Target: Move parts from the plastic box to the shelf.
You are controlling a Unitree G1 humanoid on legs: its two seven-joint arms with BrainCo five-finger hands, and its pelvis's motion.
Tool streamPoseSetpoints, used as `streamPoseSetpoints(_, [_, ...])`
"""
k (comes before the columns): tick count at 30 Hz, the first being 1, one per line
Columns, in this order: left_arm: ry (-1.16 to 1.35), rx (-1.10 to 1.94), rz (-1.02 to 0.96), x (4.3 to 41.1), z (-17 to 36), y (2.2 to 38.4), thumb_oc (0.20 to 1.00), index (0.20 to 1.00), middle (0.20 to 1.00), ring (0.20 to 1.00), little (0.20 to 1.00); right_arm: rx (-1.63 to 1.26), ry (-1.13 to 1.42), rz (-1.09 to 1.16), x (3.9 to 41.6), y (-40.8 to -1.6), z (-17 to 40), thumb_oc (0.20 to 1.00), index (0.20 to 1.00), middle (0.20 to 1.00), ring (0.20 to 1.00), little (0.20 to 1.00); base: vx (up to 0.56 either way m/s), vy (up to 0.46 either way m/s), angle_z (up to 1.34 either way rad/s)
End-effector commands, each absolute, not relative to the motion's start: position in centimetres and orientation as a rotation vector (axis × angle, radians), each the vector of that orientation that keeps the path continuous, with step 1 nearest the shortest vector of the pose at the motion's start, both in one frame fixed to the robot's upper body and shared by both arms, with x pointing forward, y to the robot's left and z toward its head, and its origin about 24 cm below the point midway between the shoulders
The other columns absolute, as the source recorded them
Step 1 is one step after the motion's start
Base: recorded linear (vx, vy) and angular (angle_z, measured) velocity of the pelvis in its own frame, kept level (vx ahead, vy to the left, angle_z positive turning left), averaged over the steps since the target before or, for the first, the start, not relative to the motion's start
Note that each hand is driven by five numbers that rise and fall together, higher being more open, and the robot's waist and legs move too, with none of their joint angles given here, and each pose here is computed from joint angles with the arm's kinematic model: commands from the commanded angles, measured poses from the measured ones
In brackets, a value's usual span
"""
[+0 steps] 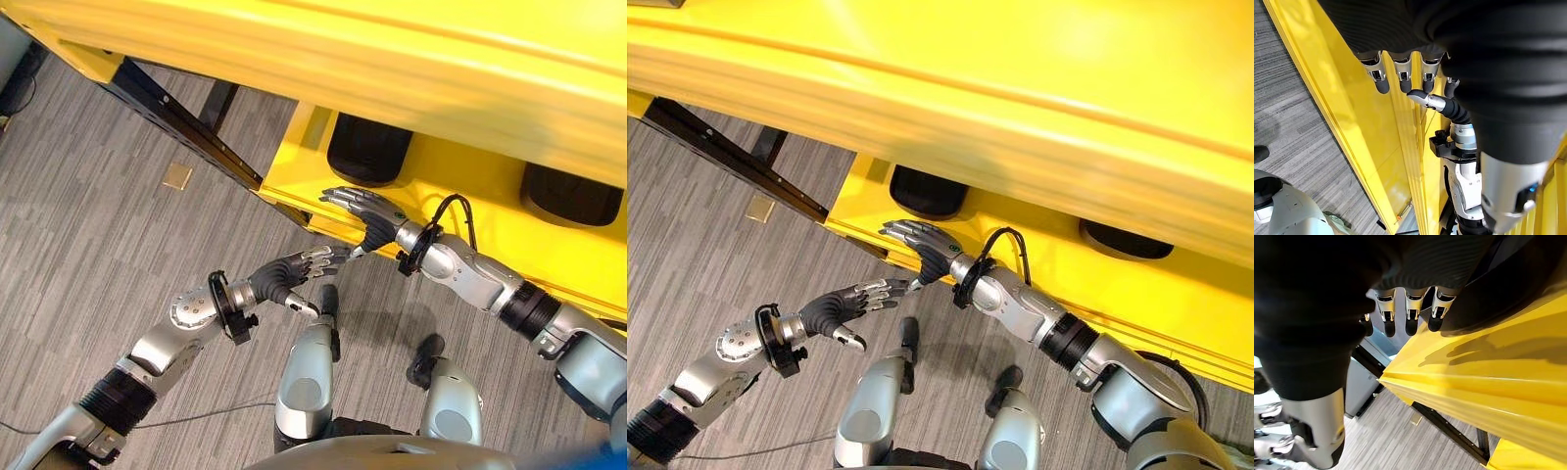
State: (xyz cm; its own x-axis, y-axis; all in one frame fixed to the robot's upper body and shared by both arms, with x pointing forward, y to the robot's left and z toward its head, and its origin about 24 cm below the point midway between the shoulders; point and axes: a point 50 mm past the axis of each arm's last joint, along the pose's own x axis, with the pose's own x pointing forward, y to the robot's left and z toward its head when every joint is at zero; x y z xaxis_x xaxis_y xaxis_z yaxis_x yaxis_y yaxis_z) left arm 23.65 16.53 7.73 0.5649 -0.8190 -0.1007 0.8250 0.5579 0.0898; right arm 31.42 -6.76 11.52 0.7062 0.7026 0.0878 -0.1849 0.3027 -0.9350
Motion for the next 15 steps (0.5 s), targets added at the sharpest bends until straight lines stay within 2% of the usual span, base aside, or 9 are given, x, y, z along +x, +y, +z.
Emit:
streamPoseSetpoints(1, [-0.051,0.025,-1.147,21.8,8.6,12.7,1.000,1.000,1.000,1.000,1.000,-1.121,-0.698,0.533,32.6,-4.6,15.0,1.000,1.000,1.000,1.000,1.000,0.01,0.011,0.03])
streamPoseSetpoints(15, [0.006,0.120,-1.077,22.4,7.9,12.5,1.000,1.000,1.000,1.000,1.000,-1.165,-0.642,0.401,35.0,-5.6,17.3,1.000,1.000,1.000,1.000,1.000,0.00,-0.002,0.01])
